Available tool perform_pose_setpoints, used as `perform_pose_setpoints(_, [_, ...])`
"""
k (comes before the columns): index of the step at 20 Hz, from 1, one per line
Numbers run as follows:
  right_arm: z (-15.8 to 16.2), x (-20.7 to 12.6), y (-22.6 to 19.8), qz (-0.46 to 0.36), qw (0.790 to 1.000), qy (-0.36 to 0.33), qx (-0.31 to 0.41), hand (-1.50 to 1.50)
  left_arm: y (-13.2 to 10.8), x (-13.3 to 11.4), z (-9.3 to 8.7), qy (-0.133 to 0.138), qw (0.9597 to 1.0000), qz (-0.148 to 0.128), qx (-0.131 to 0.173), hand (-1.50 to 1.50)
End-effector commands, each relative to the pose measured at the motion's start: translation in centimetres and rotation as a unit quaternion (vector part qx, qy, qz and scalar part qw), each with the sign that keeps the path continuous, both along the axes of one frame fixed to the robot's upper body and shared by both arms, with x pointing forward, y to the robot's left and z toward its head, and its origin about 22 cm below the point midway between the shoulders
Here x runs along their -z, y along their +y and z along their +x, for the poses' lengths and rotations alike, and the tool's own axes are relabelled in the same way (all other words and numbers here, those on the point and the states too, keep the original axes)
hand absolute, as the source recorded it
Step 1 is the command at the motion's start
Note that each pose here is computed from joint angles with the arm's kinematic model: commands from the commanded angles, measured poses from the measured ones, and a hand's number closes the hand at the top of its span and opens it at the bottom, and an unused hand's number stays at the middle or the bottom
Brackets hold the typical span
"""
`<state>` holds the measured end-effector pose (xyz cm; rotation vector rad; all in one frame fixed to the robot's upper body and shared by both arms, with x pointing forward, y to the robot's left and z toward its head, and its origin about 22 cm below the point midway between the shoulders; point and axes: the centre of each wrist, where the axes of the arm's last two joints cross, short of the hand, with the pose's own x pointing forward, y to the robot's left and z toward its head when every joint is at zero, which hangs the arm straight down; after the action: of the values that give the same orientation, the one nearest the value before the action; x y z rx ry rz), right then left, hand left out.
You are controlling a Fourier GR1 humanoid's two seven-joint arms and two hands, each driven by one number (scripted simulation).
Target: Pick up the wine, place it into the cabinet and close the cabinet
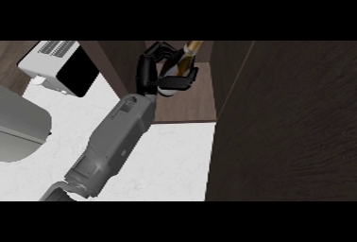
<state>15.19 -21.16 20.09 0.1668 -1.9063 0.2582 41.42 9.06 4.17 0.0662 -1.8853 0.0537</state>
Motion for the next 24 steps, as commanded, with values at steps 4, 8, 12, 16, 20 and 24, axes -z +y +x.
perform_pose_setpoints(4, [-1.3,-0.6,-0.1,0.017,1.0,-0.009,-0.02,-1.5,0.0,-0.5,1.1,-0.026,0.999,0.012,-0.035,1.5])
perform_pose_setpoints(8, [-0.8,0.6,-0.3,0.024,0.999,-0.003,-0.025,-1.5,-0.2,-0.8,1.7,-0.023,0.9985,0.019,-0.047,1.5])
perform_pose_setpoints(12, [-0.9,-0.1,-0.4,0.018,0.999,-0.018,-0.024,-1.5,2.4,-0.4,2.3,-0.012,0.9992,-0.009,-0.036,1.5])
perform_pose_setpoints(16, [-0.6,0.3,-0.6,0.028,0.999,-0.014,-0.027,-1.5,1.6,-0.3,2.1,0.011,0.9963,-0.069,-0.049,1.5])
perform_pose_setpoints(20, [0.6,0.4,1.0,0.025,0.999,-0.007,-0.031,-1.5,1.4,-0.6,2.3,0.023,0.9961,-0.078,-0.035,1.5])
perform_pose_setpoints(24, [-1.4,-1.3,0.2,0.018,0.999,-0.011,-0.029,-1.5,2.3,-1.0,2.8,0.027,0.9952,-0.081,-0.047,1.5])
